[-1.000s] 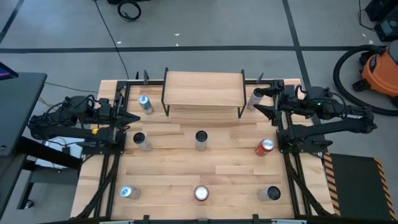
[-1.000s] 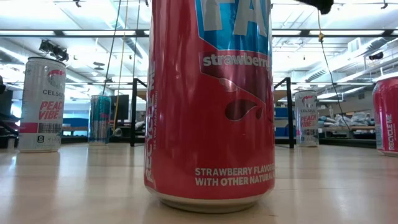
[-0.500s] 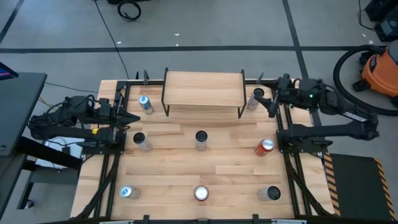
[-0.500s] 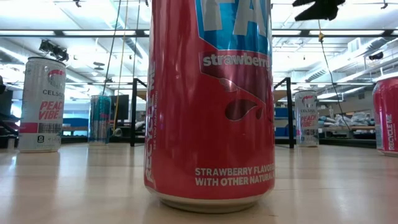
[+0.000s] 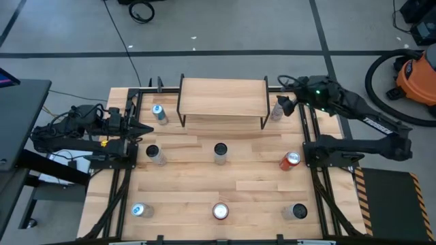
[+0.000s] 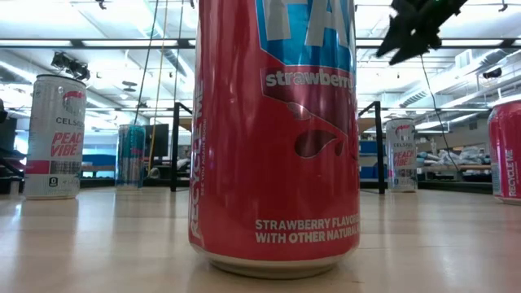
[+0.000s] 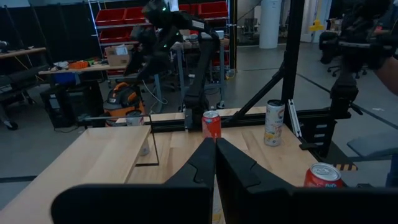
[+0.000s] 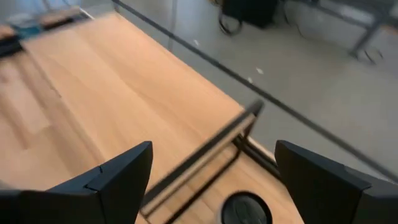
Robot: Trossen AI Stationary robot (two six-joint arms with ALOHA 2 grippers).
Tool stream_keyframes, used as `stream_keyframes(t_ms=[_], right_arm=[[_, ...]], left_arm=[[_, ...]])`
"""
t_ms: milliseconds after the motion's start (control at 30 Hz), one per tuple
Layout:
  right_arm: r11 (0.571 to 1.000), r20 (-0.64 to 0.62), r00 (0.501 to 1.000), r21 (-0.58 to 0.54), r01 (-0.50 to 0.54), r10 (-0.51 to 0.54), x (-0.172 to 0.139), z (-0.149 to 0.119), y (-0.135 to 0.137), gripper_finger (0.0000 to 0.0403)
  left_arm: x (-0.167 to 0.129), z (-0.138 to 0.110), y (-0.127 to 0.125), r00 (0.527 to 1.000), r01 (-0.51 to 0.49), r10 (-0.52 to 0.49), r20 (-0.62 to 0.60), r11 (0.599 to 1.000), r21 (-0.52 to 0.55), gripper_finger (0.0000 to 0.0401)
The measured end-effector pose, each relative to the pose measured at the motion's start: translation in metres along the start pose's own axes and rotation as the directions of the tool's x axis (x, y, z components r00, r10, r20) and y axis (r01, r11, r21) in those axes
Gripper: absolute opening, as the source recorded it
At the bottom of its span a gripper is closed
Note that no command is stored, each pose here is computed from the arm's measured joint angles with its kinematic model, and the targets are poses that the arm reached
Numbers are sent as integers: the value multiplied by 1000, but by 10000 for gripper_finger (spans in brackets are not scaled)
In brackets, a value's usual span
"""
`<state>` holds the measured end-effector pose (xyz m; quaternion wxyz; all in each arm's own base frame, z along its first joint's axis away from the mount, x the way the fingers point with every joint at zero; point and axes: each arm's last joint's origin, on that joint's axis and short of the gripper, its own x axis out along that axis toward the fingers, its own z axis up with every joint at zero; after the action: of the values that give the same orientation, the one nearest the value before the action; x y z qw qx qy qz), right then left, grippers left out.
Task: Place canned beverage on shelf
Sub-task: Put the right white pink soda can on the shelf
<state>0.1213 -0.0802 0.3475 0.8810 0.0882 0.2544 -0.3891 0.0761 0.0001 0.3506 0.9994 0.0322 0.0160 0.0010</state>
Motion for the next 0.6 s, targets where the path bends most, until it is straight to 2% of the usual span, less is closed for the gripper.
stream_keyframes(t_ms=[233, 600], right_arm=[[989, -122, 990, 121, 88, -74, 23, -3, -6, 348], [966, -306, 943, 175, 189, -129, 44, -13, -13, 348]], left_arm=[[0, 0, 0, 1000, 0, 0, 0, 1000, 0, 16], [0, -5, 0, 999, 2, -3, -48, 999, -32, 16]])
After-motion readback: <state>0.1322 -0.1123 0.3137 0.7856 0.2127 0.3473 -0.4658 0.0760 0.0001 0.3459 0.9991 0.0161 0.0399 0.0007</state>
